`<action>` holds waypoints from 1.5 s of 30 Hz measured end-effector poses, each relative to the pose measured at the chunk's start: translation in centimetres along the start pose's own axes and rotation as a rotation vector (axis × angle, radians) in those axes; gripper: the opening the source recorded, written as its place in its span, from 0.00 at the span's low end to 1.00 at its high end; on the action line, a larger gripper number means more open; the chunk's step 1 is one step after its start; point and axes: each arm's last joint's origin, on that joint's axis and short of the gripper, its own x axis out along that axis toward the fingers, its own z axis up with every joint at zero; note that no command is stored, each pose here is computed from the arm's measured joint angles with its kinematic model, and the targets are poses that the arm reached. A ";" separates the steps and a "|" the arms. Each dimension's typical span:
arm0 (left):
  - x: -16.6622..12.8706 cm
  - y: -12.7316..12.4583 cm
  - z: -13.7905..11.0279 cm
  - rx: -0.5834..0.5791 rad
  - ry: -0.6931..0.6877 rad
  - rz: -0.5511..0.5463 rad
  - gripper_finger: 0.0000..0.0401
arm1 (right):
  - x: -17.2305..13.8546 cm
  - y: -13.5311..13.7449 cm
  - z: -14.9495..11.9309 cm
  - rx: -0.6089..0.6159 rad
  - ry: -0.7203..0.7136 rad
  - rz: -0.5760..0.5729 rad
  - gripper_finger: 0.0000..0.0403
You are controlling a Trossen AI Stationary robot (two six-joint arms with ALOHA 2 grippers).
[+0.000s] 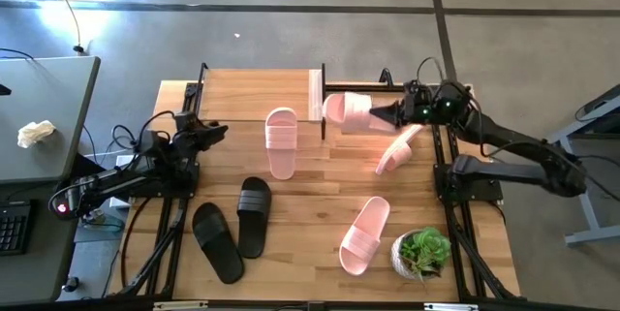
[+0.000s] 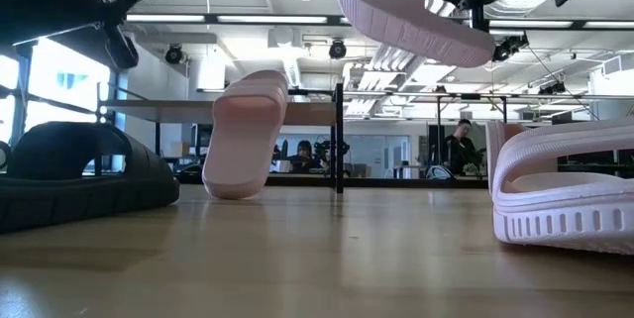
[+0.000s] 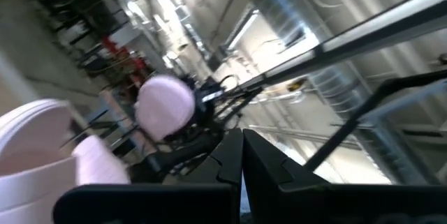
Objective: Pick and place slides into the shelf
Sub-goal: Move the pink slide to the middle of the table
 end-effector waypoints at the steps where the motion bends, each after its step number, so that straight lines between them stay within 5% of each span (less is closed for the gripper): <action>1: 0.0 -0.2 0.1 0.004 -0.008 -0.018 0.00 | 0.3 0.1 -0.4 0.001 0.025 0.002 0.00; 11: 0.0 -0.5 0.3 0.010 -0.024 -0.049 0.00 | 3.7 -0.3 -4.9 -0.069 0.203 -0.052 0.00; 23: 0.0 -0.5 0.2 0.010 -0.017 -0.053 0.00 | 9.5 -4.1 -10.9 -0.145 0.465 -0.151 0.00; 40: -0.1 -1.7 0.2 0.044 0.143 -0.237 0.00 | 16.4 -7.7 -13.0 -0.258 0.657 -0.330 0.00; 45: 0.3 -3.8 1.2 0.160 0.222 -0.271 0.00 | 17.3 -7.4 -13.0 -0.287 0.712 -0.373 0.00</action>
